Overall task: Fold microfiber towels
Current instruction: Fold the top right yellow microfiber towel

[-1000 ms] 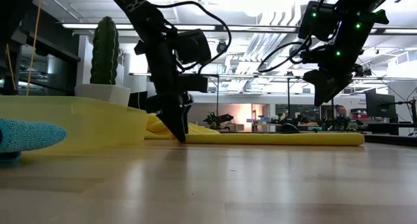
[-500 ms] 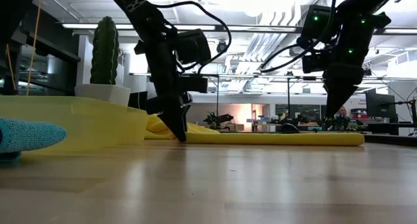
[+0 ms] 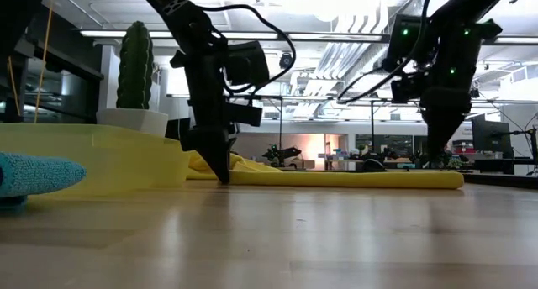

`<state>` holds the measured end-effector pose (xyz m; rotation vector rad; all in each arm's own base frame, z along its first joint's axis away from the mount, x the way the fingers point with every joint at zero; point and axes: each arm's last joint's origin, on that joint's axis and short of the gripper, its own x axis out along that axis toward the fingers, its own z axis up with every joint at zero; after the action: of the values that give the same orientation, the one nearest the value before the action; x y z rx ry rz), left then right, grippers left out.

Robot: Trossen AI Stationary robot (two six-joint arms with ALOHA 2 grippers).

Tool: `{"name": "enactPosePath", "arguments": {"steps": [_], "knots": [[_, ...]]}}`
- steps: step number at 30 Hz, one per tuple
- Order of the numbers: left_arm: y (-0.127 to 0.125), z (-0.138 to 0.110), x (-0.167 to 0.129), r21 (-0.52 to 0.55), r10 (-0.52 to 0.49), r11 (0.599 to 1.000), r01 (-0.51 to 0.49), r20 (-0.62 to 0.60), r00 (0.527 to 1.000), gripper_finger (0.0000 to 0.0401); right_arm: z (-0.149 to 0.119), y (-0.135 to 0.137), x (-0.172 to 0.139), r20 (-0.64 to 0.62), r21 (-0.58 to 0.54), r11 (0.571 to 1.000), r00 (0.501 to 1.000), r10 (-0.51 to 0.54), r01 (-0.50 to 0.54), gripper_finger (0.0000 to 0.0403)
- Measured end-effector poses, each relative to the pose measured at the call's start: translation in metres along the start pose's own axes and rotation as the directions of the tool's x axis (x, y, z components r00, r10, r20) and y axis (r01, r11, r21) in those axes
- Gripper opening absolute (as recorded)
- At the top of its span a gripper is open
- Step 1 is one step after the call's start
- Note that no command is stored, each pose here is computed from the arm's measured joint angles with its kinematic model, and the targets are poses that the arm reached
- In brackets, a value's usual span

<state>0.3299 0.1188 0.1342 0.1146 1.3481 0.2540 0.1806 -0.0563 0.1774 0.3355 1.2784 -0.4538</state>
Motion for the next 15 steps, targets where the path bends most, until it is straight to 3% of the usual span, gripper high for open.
{"name": "enactPosePath", "arguments": {"steps": [5,15], "knots": [[0.000,0.000,0.000,-0.009,0.000,1.000,0.000,0.000,1.000,0.0004,0.002,0.004,0.021,-0.119,-0.031,0.998,0.992,0.049,-0.053,0.0190],[0.000,0.000,0.000,-0.011,-0.001,1.000,0.001,0.000,1.000,0.0002,0.003,0.006,0.051,-0.275,-0.047,0.999,0.961,0.003,-0.016,0.0190]]}}
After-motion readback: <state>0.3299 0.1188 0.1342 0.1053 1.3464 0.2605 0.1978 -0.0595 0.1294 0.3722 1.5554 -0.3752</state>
